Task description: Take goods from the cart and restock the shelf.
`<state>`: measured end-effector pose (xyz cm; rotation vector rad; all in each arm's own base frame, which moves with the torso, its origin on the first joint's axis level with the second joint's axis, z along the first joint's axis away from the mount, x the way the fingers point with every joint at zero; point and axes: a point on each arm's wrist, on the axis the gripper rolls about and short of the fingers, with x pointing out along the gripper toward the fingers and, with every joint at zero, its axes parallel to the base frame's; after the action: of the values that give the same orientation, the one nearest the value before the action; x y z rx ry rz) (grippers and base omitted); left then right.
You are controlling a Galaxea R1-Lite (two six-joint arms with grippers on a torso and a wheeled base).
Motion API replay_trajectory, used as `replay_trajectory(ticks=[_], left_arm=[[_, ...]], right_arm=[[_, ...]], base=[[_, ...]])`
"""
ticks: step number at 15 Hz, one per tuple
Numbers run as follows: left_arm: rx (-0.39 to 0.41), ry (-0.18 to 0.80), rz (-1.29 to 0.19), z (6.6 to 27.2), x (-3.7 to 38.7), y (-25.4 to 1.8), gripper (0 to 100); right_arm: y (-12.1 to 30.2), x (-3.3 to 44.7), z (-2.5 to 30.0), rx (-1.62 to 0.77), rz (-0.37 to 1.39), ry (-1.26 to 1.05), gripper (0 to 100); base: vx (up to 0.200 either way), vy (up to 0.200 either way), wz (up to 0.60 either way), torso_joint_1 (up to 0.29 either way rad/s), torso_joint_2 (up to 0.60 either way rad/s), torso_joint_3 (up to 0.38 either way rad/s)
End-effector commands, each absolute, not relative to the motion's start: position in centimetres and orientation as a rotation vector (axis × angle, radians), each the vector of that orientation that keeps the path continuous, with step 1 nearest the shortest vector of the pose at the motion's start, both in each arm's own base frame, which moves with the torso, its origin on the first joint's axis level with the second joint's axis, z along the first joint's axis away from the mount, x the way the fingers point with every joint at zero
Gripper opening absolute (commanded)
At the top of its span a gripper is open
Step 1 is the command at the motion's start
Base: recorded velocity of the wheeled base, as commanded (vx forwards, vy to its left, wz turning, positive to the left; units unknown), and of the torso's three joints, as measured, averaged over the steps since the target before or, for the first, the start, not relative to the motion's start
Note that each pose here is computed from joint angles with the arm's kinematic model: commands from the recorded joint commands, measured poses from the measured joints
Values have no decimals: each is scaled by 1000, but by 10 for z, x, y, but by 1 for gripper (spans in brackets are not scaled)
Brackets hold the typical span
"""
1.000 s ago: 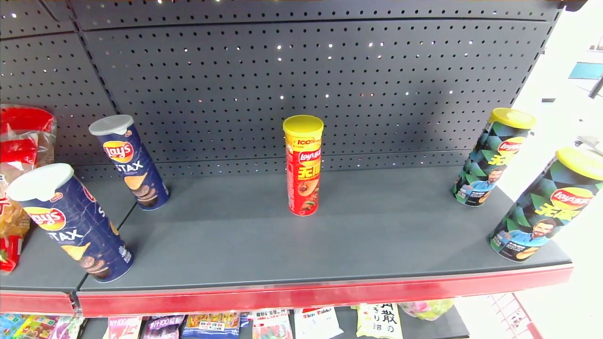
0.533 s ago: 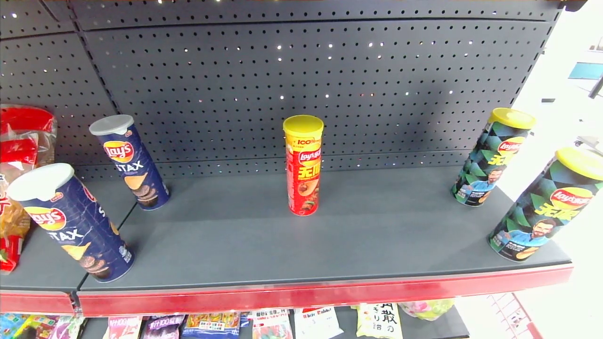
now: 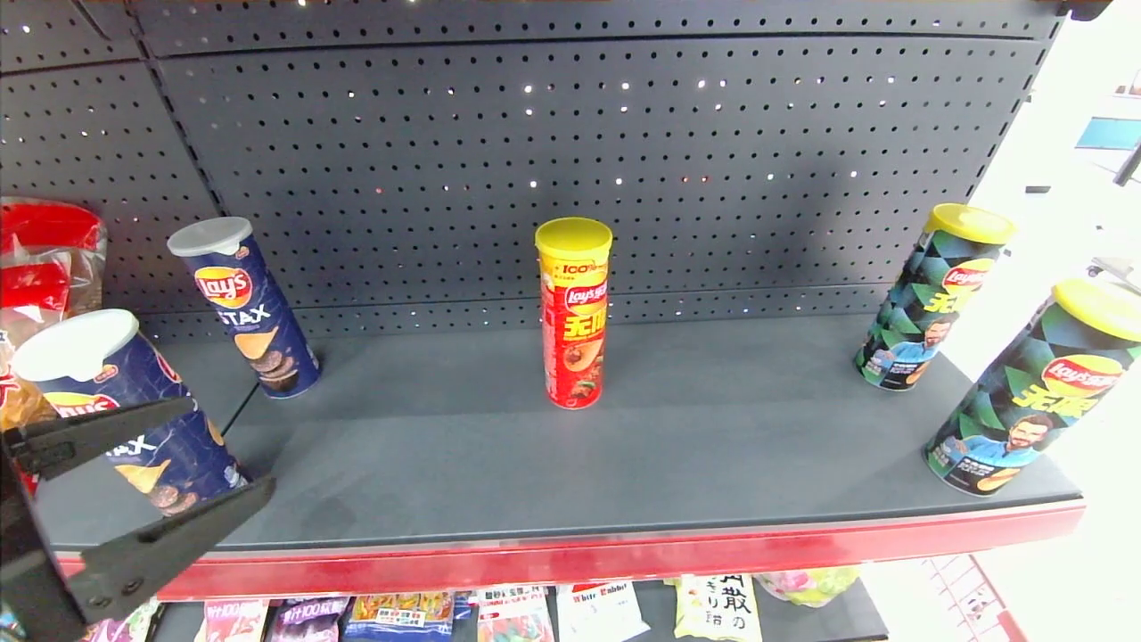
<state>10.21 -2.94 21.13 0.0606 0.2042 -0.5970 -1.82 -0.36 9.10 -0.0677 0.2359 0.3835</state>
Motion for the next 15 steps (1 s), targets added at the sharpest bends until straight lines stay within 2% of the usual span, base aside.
replay_trajectory(ticks=[1, 3, 6, 9, 11, 15], left_arm=[[46, 339, -723, 199, 138, -45, 100], [60, 345, -803, 196, 165, -57, 100], [77, 323, -849, 190, 209, -79, 100], [93, 233, -871, 197, 269, -109, 100], [92, 207, -889, 202, 287, -121, 100], [97, 213, -944, 193, 312, -147, 100]], right_arm=[[-3, -17, 91, -70, 387, 247, 0], [-3, -17, 91, -70, 387, 250, 0], [-3, -17, 91, -70, 387, 250, 0], [-3, -17, 91, -70, 384, 248, 0], [-3, -17, 91, -70, 382, 248, 0], [-3, -17, 91, -70, 381, 247, 0]], base=[[0, 0, 0, 0, 0, 0], [0, 0, 0, 0, 0, 0], [0, 0, 0, 0, 0, 0], [0, 0, 0, 0, 0, 0], [0, 0, 0, 0, 0, 0], [0, 0, 0, 0, 0, 0]])
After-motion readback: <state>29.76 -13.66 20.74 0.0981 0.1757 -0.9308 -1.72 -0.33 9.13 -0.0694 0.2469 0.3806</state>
